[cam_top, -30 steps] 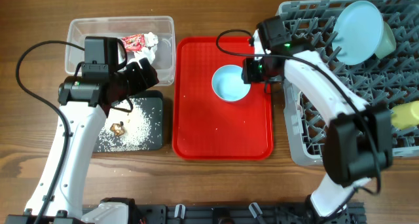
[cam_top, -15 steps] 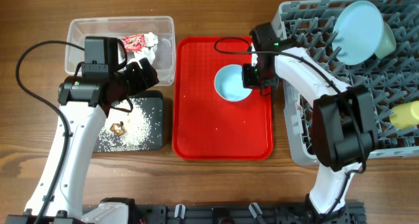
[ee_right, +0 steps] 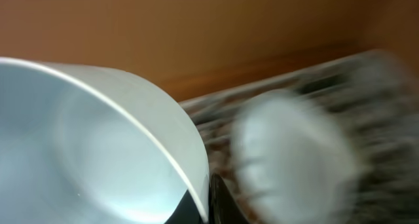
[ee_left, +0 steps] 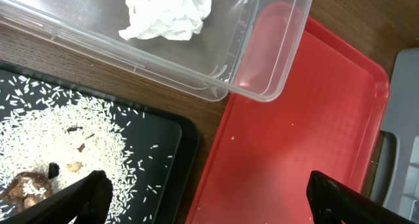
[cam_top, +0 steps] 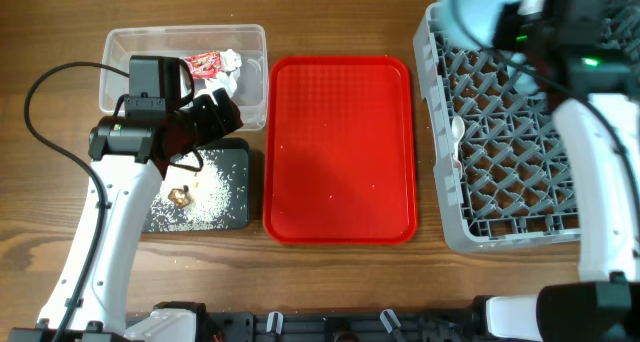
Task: Sort waste into correct bins and load items into the dishwasher rack
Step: 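Place the bowl in the rack's far side and release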
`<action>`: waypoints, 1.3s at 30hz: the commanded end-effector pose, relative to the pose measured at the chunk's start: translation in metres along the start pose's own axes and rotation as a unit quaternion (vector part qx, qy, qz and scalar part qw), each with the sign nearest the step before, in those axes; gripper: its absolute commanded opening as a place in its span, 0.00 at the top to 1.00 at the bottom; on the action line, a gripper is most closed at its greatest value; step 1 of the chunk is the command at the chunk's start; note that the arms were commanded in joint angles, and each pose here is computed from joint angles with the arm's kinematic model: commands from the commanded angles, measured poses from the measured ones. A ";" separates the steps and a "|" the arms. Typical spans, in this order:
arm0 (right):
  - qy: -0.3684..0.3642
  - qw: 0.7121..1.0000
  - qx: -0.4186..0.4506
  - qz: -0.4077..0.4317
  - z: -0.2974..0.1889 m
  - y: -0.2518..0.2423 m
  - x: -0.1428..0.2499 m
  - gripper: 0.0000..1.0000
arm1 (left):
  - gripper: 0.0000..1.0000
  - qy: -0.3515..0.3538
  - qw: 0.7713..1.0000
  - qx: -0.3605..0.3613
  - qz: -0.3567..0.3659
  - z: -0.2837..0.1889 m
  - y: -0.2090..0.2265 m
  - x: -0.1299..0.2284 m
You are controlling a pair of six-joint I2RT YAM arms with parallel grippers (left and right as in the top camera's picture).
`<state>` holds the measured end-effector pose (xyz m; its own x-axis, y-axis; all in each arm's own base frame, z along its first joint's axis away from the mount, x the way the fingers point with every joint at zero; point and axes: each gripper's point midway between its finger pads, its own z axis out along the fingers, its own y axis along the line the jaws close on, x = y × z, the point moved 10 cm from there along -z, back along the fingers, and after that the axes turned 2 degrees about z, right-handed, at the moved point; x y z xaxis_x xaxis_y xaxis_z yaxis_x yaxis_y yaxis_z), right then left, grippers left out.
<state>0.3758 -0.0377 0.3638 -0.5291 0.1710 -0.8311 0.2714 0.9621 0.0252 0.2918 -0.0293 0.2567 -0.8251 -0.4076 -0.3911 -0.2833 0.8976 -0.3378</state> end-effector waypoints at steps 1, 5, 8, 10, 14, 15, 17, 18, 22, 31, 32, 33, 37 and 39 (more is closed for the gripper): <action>-0.027 0.986 0.161 -0.046 0.003 -0.055 -0.013 0.96 | 0.04 -0.009 1.000 0.002 -0.003 -0.005 0.000 -0.002; -0.052 0.957 0.284 -0.028 0.000 -0.103 -0.023 0.96 | 0.03 -0.009 1.000 0.002 -0.003 -0.005 0.000 -0.002; -0.059 0.923 0.381 0.000 -0.002 -0.137 -0.024 0.96 | 0.03 -0.009 1.000 0.002 -0.003 -0.005 0.000 -0.002; -0.053 0.903 0.427 0.010 0.001 -0.154 -0.021 0.96 | 0.03 -0.009 1.000 0.002 -0.003 -0.005 0.000 -0.002; -0.009 0.863 0.504 0.001 0.016 -0.178 -0.008 0.96 | 0.04 -0.009 1.000 0.002 -0.003 -0.005 0.000 -0.002; 0.014 0.847 0.531 -0.009 0.024 -0.187 -0.001 0.96 | 0.03 -0.009 1.000 0.002 -0.003 -0.005 0.000 -0.002; 0.045 0.824 0.564 -0.022 0.037 -0.198 0.009 0.96 | 0.04 -0.009 1.000 0.002 -0.003 -0.005 0.000 -0.002; 0.060 0.813 0.579 -0.026 0.044 -0.204 0.015 0.96 | 0.03 -0.009 1.000 0.002 -0.003 -0.005 0.000 -0.002; 0.113 0.782 0.611 -0.046 0.069 -0.220 0.038 0.96 | 0.03 -0.009 1.000 0.002 -0.003 -0.005 0.000 -0.002; 0.215 0.753 0.613 -0.104 0.116 -0.243 0.084 0.96 | 0.03 -0.009 1.000 0.002 -0.003 -0.005 0.000 -0.002; 0.221 0.753 0.611 -0.106 0.120 -0.243 0.090 0.96 | 0.04 -0.009 1.000 0.003 -0.003 -0.005 0.000 -0.002; 0.223 0.754 0.608 -0.107 0.122 -0.243 0.092 0.96 | 0.03 -0.009 1.000 0.002 -0.004 -0.005 0.000 -0.002; 0.226 0.773 0.583 -0.103 0.135 -0.239 0.105 0.96 | 0.03 -0.010 1.000 0.003 -0.003 -0.005 0.000 -0.002; 0.216 0.784 0.575 -0.093 0.139 -0.234 0.105 0.96 | 0.03 -0.011 1.000 0.004 -0.003 -0.005 -0.001 -0.003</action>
<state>0.3604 -0.2809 0.2090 -0.8058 0.3527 -0.4756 0.5486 0.1425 -0.8238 0.2919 -0.0293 0.2567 -0.8250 -0.4076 -0.3915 -0.2832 0.8976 -0.3379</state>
